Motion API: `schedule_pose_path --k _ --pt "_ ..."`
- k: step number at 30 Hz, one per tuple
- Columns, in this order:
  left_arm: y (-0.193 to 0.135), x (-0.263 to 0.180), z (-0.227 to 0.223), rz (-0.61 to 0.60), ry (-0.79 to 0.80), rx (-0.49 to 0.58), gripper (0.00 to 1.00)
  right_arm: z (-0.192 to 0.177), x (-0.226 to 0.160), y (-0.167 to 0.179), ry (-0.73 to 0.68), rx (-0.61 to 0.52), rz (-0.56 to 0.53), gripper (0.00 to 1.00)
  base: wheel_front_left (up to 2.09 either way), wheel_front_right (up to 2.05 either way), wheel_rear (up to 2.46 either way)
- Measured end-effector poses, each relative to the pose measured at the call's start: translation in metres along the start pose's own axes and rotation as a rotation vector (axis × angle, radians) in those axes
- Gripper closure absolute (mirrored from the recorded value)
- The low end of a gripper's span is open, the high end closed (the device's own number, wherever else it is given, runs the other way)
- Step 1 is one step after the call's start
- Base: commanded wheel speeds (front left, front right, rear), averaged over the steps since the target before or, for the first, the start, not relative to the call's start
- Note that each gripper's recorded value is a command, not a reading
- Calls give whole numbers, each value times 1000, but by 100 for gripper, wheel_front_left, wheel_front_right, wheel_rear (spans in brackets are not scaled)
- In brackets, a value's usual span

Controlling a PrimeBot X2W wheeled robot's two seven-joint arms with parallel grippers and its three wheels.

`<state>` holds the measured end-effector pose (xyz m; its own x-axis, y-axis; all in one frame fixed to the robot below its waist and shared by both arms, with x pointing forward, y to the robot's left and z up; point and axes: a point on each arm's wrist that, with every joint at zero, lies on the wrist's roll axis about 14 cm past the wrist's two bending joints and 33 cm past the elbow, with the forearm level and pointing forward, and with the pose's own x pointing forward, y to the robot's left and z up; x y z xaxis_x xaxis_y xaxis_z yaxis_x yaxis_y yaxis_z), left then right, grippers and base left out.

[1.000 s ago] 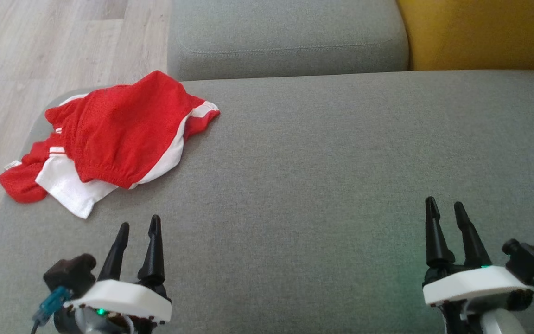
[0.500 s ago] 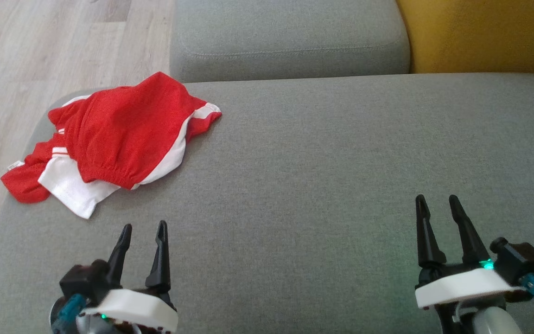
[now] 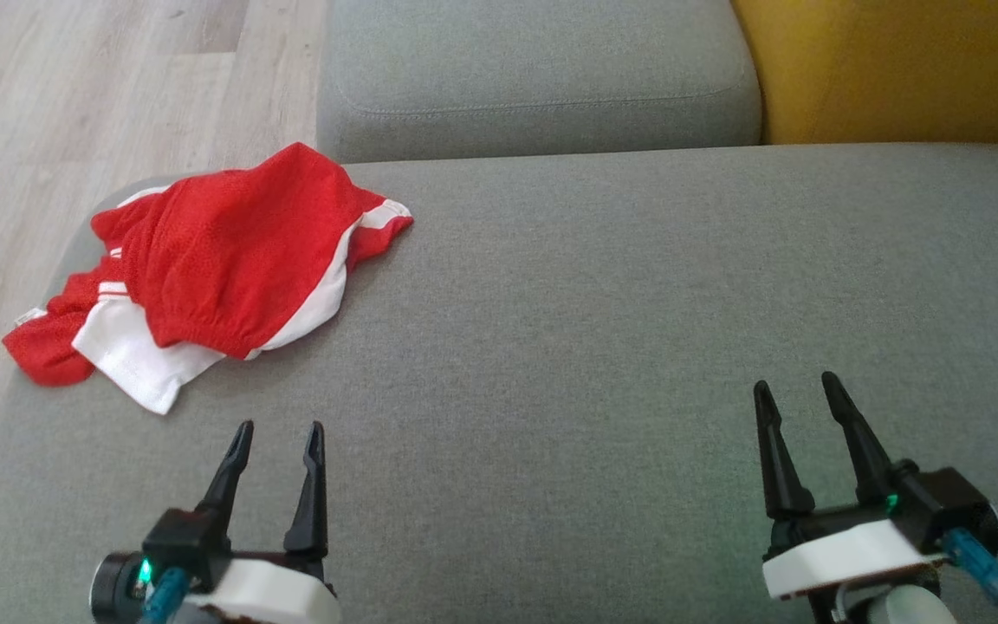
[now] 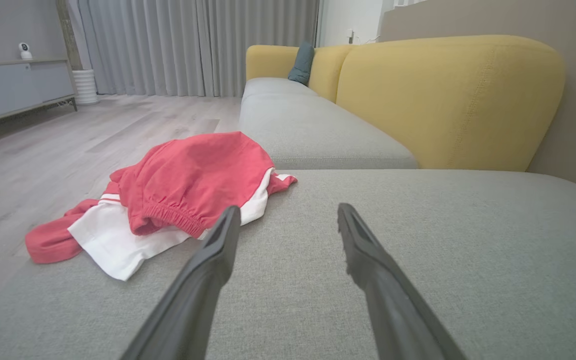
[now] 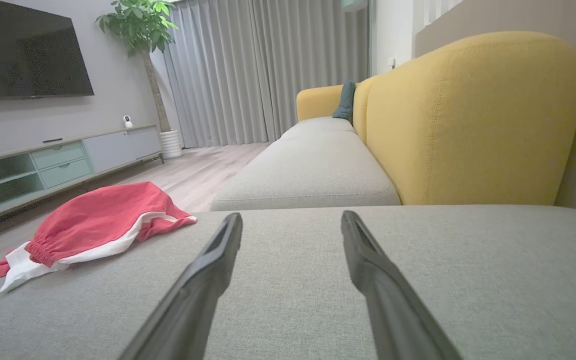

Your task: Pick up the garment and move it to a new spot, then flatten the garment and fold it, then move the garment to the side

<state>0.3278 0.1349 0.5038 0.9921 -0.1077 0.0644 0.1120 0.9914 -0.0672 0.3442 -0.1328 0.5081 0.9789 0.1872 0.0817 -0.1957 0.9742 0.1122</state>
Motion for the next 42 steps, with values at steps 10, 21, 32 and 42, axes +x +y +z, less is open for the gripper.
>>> schedule_pose_path --k 10,21,32,42 --pt "-2 -4 -2 -9 -1 47 0 -5 -2 -4 13 -53 -5 0 0 0 0" --pt "0 -4 -2 -2 1 45 0 -13 -3 -7 38 -50 -13 0 0 0 0" --pt "1 -4 -3 2 2 42 0 -14 -3 -7 39 -47 -12 0 0 0 0" --pt "18 -15 2 60 -10 48 0 -14 10 12 39 -39 51 0 0 0 0"
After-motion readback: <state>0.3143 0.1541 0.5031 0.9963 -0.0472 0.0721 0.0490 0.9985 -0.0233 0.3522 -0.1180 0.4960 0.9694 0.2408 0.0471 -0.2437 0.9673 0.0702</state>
